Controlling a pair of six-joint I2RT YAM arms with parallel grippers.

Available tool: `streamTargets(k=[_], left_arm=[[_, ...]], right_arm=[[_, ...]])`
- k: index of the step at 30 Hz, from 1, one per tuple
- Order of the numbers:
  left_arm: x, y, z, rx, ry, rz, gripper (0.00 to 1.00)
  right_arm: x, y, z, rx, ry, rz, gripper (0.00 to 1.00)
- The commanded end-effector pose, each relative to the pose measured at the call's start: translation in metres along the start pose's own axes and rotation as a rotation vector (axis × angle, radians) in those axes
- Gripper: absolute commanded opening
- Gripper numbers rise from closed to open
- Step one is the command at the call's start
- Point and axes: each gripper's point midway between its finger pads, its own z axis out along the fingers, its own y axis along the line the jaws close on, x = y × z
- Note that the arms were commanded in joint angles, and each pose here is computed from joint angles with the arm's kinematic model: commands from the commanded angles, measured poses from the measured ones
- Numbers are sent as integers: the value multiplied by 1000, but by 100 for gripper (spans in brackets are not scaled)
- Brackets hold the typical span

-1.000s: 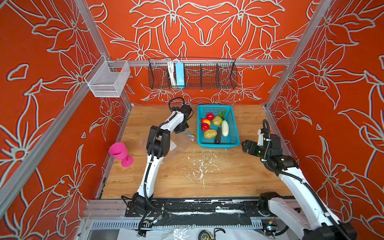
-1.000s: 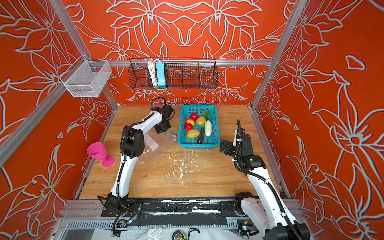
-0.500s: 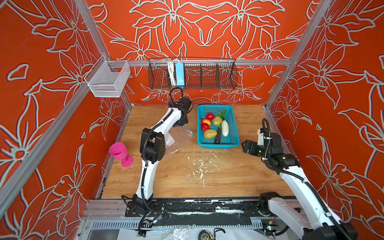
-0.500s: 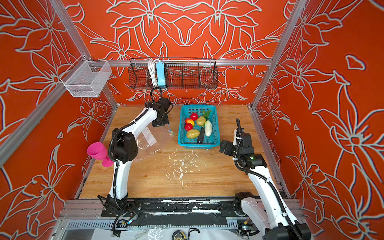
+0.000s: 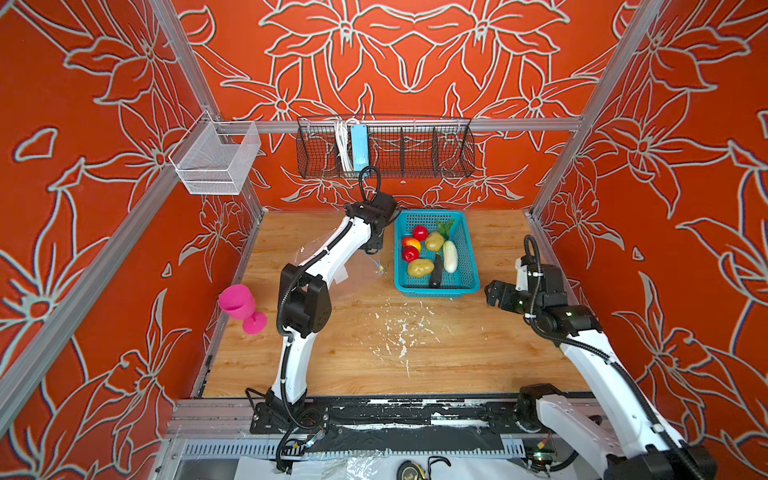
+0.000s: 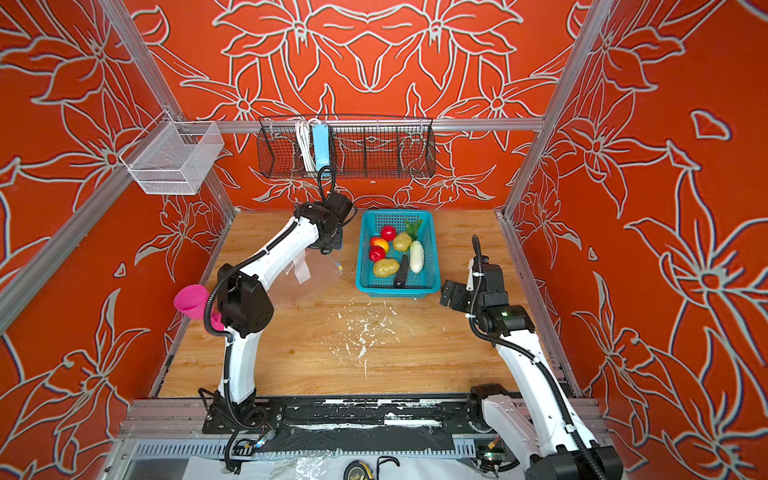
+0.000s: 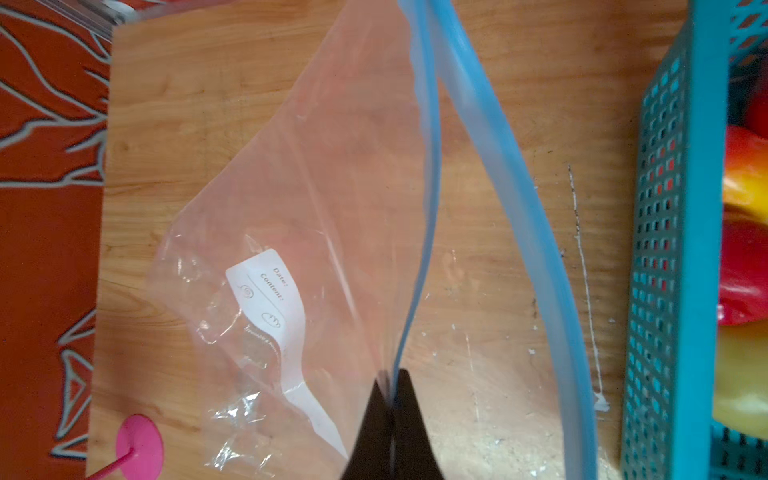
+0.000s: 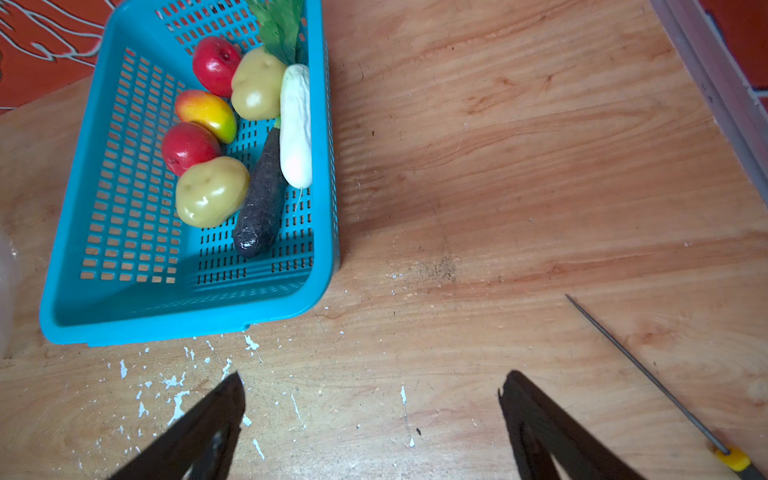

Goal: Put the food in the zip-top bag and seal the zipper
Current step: 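Lift the left gripper to pull the bag mouth open beside the basket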

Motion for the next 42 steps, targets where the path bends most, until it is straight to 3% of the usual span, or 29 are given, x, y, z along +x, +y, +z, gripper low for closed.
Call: streamTargets(k=[1,3,7,13,20,31,42], left_arm=[[-3,21,-14,-81,-45,19,0],[-1,26,-20,-74,-79,-17,0],[0,2,-43,183,-210,10,0],[11,-13,-65,355,-266,71,0],[26,0,-56,285,-235,89,0],[46,2,-70,365,-195,10,0],[44,-7,-76,427,-193,-18,0]], right_arm=[[-3,1,-8,11,2,23,98],[-2,-4,-10,37,5,41,98],[2,-14,-10,87,2,65,98],[5,-10,-5,70,31,97,98],[5,-3,-4,45,52,115,98],[-4,12,-10,-4,18,117,98],[-21,50,-9,-47,-10,57,98]])
